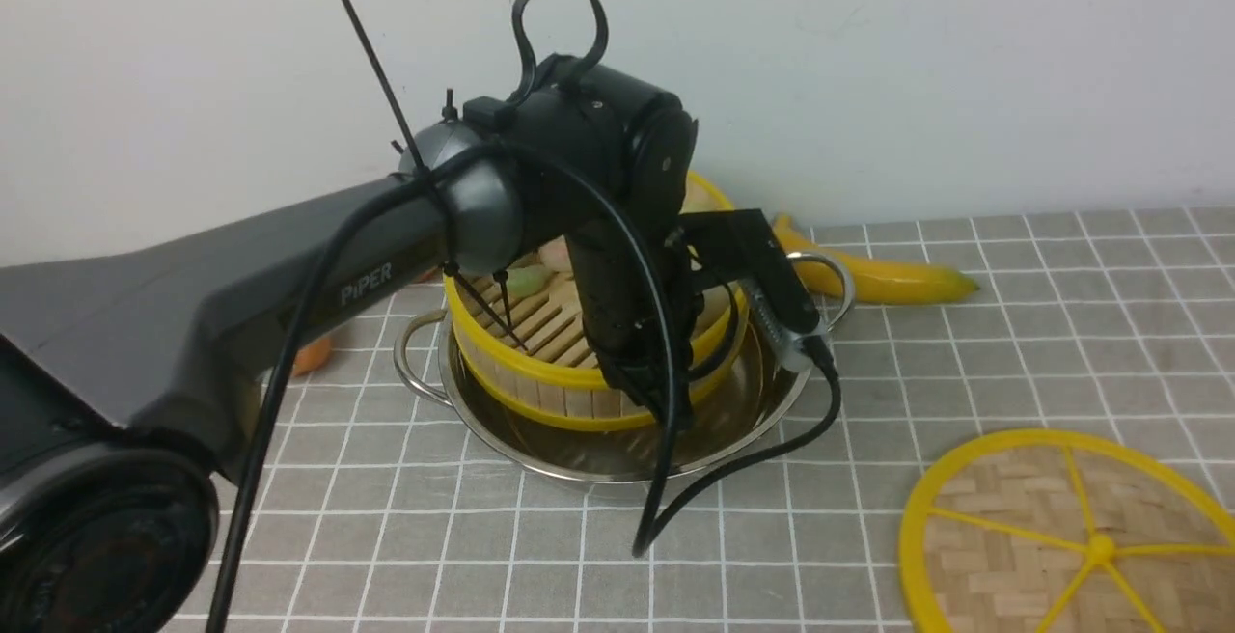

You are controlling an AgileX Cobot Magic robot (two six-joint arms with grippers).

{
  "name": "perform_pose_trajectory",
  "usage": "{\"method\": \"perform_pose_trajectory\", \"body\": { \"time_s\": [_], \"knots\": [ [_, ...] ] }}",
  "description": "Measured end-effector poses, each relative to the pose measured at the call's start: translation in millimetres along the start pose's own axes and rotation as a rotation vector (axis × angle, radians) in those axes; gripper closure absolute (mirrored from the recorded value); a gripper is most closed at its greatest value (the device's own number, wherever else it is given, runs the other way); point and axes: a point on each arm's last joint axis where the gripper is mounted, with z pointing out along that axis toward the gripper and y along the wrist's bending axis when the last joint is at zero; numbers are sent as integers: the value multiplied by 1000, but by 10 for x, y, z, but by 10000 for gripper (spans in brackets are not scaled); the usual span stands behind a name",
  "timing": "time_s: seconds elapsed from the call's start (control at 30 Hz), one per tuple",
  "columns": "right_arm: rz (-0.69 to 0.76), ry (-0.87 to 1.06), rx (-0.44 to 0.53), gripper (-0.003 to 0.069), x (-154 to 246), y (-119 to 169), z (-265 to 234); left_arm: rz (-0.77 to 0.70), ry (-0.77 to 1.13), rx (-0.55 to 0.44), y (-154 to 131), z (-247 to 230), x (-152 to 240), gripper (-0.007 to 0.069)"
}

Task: Place the steamer in the pot on the grey tablecloth, and put the lid on the steamer.
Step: 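Place the bamboo steamer basket with dumplings into the steel pot with the left gripper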

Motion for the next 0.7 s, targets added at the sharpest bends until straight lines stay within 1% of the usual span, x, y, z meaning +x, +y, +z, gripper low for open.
{"method": "perform_pose_trajectory", "body": {
  "time_s": [0.13,0.37,0.7],
  "knots": [
    [0,0,0,416,0,0,0,-15,-17,23,-2,5,-6,585],
    [0,0,0,416,0,0,0,-42,-57,130,-92,78,-62,585],
    [0,0,0,416,0,0,0,-46,-64,128,-83,87,-65,585]
  ]
}}
